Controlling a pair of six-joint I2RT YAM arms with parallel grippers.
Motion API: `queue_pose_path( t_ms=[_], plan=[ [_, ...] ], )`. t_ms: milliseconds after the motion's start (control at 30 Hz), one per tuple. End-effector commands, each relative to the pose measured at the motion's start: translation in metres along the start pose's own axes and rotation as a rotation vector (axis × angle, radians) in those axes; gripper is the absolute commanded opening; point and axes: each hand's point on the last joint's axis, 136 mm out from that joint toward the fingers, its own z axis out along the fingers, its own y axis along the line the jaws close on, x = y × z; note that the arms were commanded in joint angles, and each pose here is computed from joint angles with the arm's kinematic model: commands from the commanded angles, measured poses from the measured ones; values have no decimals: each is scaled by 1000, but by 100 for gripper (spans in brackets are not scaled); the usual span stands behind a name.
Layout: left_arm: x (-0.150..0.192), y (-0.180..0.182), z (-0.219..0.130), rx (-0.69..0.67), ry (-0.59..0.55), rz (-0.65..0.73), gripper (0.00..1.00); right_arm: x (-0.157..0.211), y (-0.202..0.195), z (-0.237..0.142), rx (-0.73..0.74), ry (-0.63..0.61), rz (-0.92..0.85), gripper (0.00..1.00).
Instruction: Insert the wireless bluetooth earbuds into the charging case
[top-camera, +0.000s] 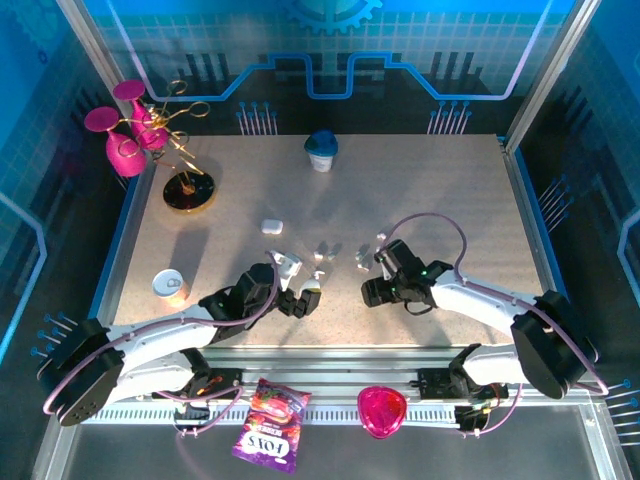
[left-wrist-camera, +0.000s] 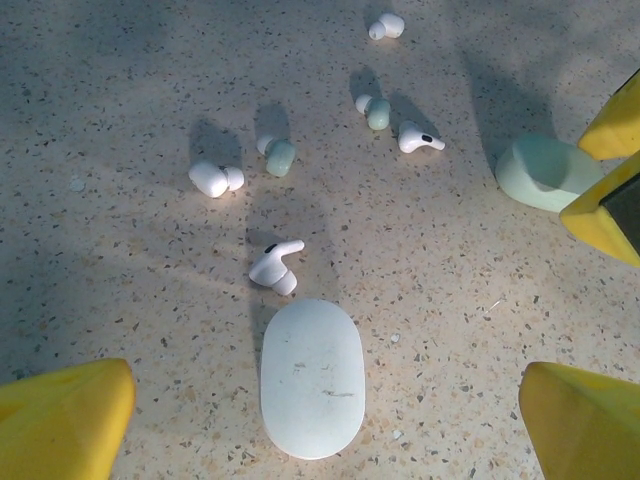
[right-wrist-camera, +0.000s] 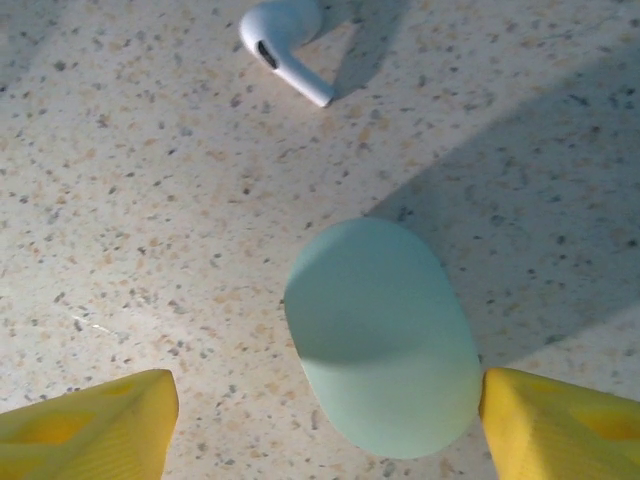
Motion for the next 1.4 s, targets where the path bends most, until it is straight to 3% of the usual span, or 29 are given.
queue_pose_path(
  t_ms=[0, 333, 600, 833, 1100, 1367],
  plan=[
    [-4, -1, -3, -4, -10, 29, 99, 7, 11, -1, -30, 8, -2, 76],
    [-7, -2, 0, -1, -12, 37, 99, 6, -11, 7, 117, 19, -26, 61],
    [-9, -2, -2, -1, -14, 35, 99, 7, -8, 17, 102, 26, -43, 46],
    [-18, -4, -6, 0, -31, 41, 99, -2, -1, -1, 72, -6, -98, 35],
    [-50, -22, -20, 67, -73, 84, 99, -25, 31, -51, -102, -141, -237, 30],
    [-76, -70, -46, 383, -117, 169, 99, -34, 68, -108, -343, -238, -443, 28]
  ],
)
